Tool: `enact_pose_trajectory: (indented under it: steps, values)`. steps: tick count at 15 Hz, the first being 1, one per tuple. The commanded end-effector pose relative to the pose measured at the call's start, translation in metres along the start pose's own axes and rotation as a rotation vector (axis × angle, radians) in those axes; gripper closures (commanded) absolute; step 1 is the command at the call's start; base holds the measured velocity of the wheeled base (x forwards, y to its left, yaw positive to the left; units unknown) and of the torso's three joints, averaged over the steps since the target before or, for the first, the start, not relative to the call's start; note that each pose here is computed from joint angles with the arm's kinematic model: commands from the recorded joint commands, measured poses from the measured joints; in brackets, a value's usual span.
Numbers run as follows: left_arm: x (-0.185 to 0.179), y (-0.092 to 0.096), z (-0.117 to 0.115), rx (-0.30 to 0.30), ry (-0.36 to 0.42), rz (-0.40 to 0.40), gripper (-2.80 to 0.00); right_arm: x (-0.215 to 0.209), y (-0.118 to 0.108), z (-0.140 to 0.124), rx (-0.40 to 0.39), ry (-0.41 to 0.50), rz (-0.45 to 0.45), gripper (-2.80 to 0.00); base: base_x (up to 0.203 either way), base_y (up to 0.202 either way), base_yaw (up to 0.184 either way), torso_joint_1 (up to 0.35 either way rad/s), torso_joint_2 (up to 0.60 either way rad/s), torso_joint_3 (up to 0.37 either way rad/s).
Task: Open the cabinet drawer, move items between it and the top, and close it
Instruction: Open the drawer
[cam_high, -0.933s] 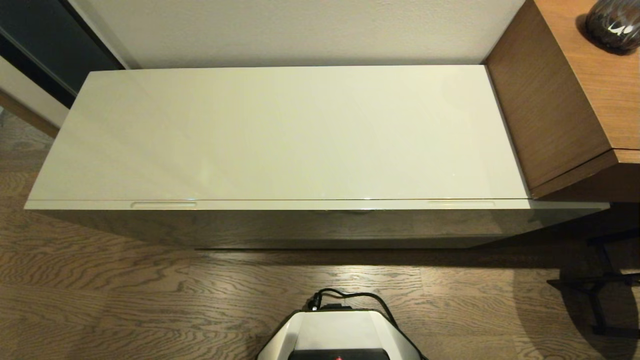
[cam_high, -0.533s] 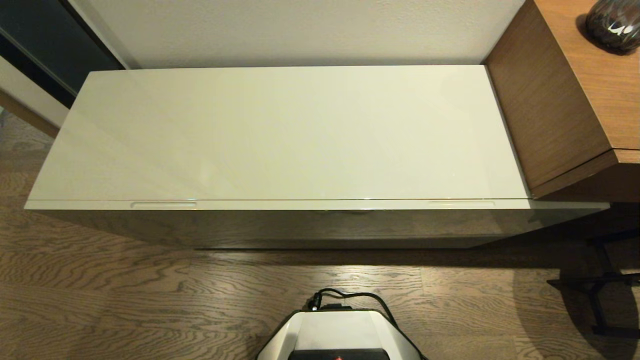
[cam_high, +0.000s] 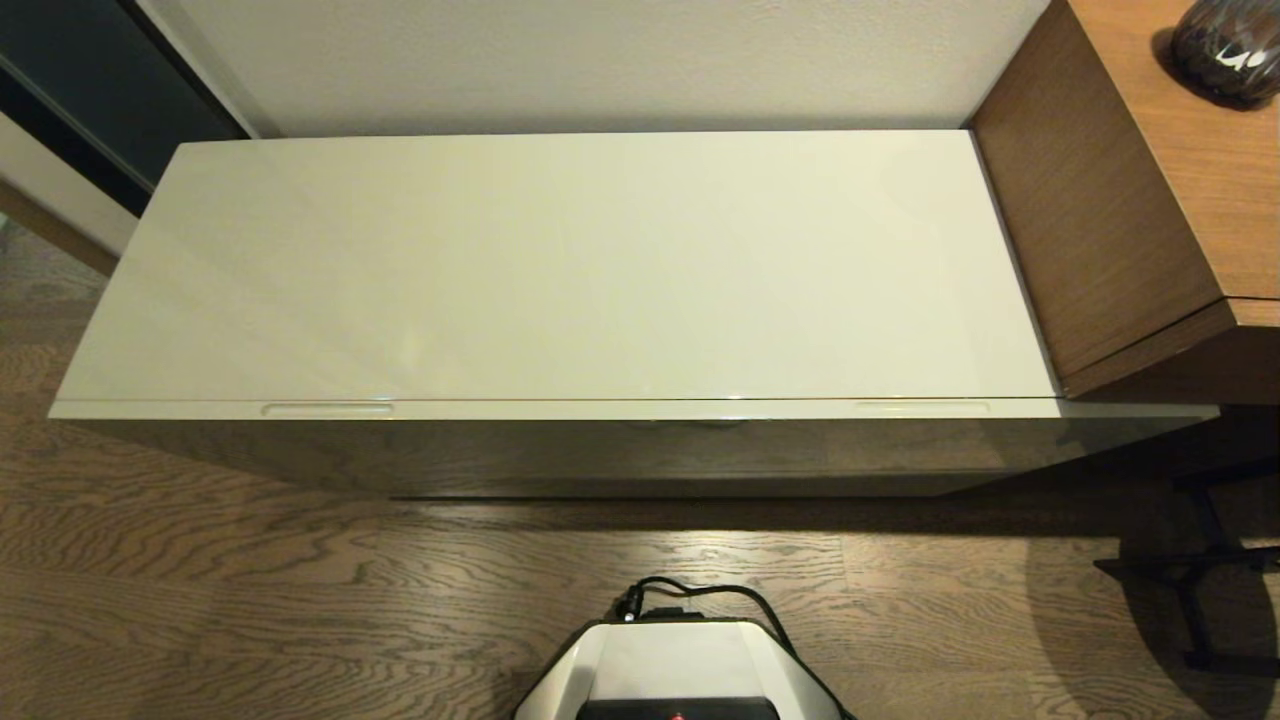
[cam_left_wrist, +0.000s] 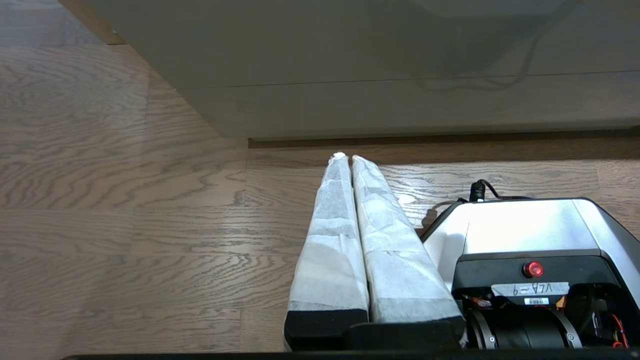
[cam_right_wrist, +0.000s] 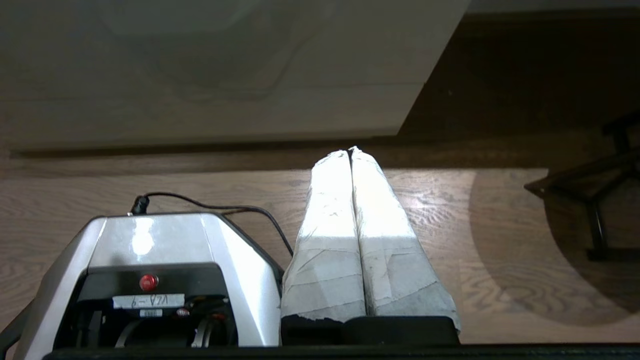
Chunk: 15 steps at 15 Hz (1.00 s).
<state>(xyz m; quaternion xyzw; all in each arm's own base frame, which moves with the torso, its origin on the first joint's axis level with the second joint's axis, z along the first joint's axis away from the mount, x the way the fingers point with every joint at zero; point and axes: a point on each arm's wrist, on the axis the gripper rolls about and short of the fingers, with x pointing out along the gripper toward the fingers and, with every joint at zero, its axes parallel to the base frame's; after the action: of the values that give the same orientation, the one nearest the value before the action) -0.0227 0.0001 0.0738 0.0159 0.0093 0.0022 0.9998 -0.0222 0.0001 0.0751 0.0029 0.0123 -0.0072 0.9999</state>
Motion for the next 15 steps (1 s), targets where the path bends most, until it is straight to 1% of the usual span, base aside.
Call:
enact_pose_trajectory:
  steps: [1,2,3,5,6,8,9,15]
  values:
    - [0.000,0.000,0.000,0.001,0.002,0.000,0.00,-0.001,0.000,0.001,0.005,0.003,-0.001,0.00,0.000,0.000,0.000,0.000,0.00,0.000]
    - [0.000,0.000,0.000,0.001,0.001,0.000,0.00,-0.003,0.000,0.005,0.009,0.007,0.000,0.00,0.000,0.000,0.000,0.000,0.00,0.000]
    - [0.000,0.000,0.000,0.001,0.001,0.000,0.00,-0.008,0.000,0.018,0.016,-0.009,0.006,0.00,0.000,0.000,0.000,0.000,0.00,0.000]
    - [0.000,0.000,0.000,0.001,0.001,0.000,0.00,-0.035,0.002,0.057,0.059,-0.044,0.069,0.00,0.000,0.000,0.000,0.000,0.00,0.000]
    - [0.000,0.000,0.000,0.001,0.001,0.000,0.00,-0.050,0.003,0.071,0.089,-0.036,0.113,0.00,0.000,0.000,0.000,0.000,0.00,0.000]
    - [0.000,0.000,0.000,0.001,0.001,0.000,0.00,-0.072,0.004,0.090,0.140,-0.057,0.173,0.00,0.000,0.000,0.000,0.000,0.00,0.000]
    - [0.000,0.000,0.000,0.001,0.001,0.000,0.00,-0.077,0.004,0.091,0.167,-0.041,0.200,0.00,0.000,0.000,0.000,0.000,0.00,0.000]
    - [0.000,0.000,0.000,0.001,0.001,0.000,0.00,-0.078,0.004,0.092,0.169,-0.043,0.199,0.00,0.000,0.000,0.000,0.000,0.00,0.000]
